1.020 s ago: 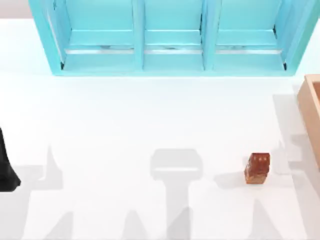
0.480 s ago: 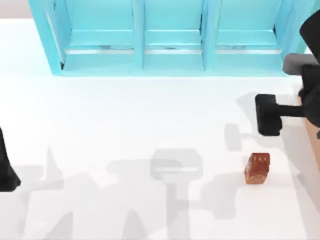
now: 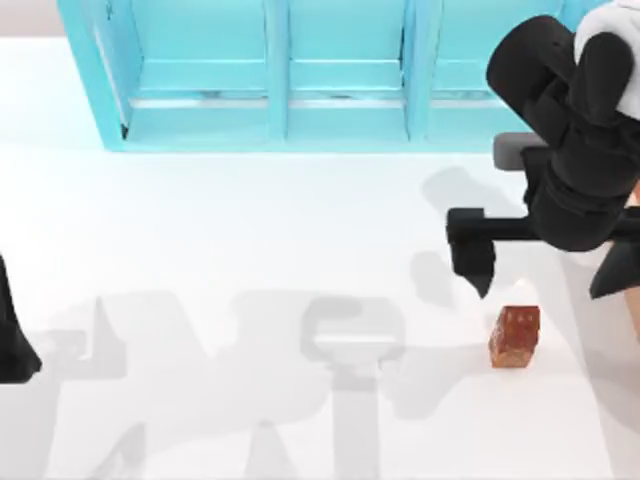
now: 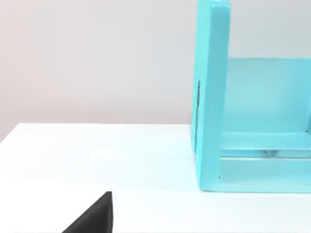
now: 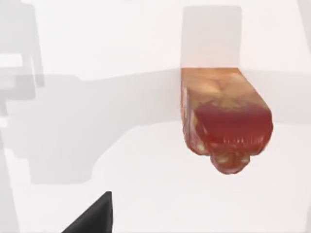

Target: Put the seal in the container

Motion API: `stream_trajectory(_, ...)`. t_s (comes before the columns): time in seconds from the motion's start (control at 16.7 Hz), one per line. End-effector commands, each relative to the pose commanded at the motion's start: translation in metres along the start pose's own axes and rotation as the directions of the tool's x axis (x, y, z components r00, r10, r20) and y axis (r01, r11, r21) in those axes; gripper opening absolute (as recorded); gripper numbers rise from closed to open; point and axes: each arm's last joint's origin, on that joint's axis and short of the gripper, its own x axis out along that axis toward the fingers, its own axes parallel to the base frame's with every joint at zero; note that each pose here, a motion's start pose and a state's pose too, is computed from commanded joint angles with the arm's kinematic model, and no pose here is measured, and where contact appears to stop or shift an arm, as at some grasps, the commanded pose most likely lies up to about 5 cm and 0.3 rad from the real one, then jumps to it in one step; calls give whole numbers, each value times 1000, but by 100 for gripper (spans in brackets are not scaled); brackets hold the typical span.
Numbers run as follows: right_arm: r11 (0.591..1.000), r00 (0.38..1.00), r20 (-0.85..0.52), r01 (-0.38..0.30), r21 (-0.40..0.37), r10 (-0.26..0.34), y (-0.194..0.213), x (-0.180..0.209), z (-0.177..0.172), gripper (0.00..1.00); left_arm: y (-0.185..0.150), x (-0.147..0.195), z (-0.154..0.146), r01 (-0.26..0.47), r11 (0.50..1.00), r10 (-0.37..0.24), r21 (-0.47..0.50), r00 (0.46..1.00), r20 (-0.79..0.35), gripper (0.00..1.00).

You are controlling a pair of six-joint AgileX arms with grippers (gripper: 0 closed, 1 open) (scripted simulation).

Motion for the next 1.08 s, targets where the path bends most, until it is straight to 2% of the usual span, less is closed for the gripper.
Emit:
stream_trajectory(0.36,1000,1000,-1,0,2,0,-1,5,1,100,0,0,0,0,1000,0,0,1000,0,100)
stream_trajectory(0.84,1000,1000,6,-3,0,3,1,89,3,100,0,0,0,0,1000,0,0,1000,0,100)
stream_trajectory(1.08,1000,1000,0,0,0,0,0,100,0,100,0,0,0,0,1000,0,0,1000,0,100)
